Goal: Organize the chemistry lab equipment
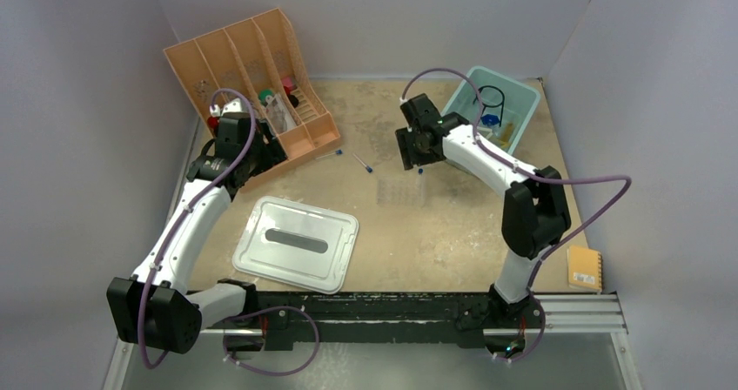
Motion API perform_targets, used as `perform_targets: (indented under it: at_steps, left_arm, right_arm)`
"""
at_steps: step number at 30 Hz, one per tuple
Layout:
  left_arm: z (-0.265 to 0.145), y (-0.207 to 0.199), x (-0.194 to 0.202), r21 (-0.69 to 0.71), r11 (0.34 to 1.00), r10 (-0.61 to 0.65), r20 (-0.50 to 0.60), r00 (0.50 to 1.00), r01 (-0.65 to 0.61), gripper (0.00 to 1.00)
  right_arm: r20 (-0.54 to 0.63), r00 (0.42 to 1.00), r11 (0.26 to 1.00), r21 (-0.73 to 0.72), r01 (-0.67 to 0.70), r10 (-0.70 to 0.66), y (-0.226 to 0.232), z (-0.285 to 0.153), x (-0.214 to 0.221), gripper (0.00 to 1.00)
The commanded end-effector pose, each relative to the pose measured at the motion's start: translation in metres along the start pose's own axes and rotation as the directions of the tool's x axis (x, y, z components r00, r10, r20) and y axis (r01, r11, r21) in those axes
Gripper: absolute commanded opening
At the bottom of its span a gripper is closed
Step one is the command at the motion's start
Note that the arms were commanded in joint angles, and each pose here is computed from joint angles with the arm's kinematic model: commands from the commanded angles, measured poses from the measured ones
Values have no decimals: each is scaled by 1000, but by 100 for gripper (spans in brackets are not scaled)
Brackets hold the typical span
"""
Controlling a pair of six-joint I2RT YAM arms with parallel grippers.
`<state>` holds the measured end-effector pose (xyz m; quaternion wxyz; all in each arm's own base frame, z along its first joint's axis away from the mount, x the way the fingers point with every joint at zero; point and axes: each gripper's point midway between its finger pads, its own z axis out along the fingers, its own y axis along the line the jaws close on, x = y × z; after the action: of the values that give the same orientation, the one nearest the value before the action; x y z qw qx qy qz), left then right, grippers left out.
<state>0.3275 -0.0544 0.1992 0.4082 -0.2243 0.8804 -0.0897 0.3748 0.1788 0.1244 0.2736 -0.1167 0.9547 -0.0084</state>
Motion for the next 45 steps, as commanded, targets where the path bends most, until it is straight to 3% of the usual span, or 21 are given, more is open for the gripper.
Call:
perform_targets:
  at_steps: [1, 10, 19, 26, 35, 42, 45]
  left_arm:
    - [-2, -10, -14, 30, 999, -37, 42, 998, 36, 71]
    - [1, -22, -16, 80, 996, -33, 23, 999, 31, 73]
    - [5, -27, -22, 80, 997, -16, 15, 1000, 15, 74]
    - [11, -27, -20, 76, 997, -13, 13, 1000, 12, 74]
    - [15, -27, -24, 61, 998, -16, 22, 1000, 15, 74]
    - [19, -29, -26, 62, 998, -21, 23, 1000, 19, 74]
    - [21, -32, -26, 68, 997, -32, 16, 999, 31, 74]
  right_arm:
    - [174, 984, 999, -28, 44, -39, 1, -32, -54, 62]
    - [227, 963, 976, -132, 176, -143, 71, -4, -85, 61]
    - [167, 956, 939, -206, 274, -243, 137, 57, -67, 50]
    - [100, 959, 932, -227, 283, -267, 145, 85, -48, 41]
    - [65, 947, 920, -227, 321, -314, 141, 97, -36, 39]
    - [24, 960, 931, -242, 275, -277, 135, 112, -25, 37]
    - [14, 962, 932, -244, 268, -273, 135, 117, -23, 29]
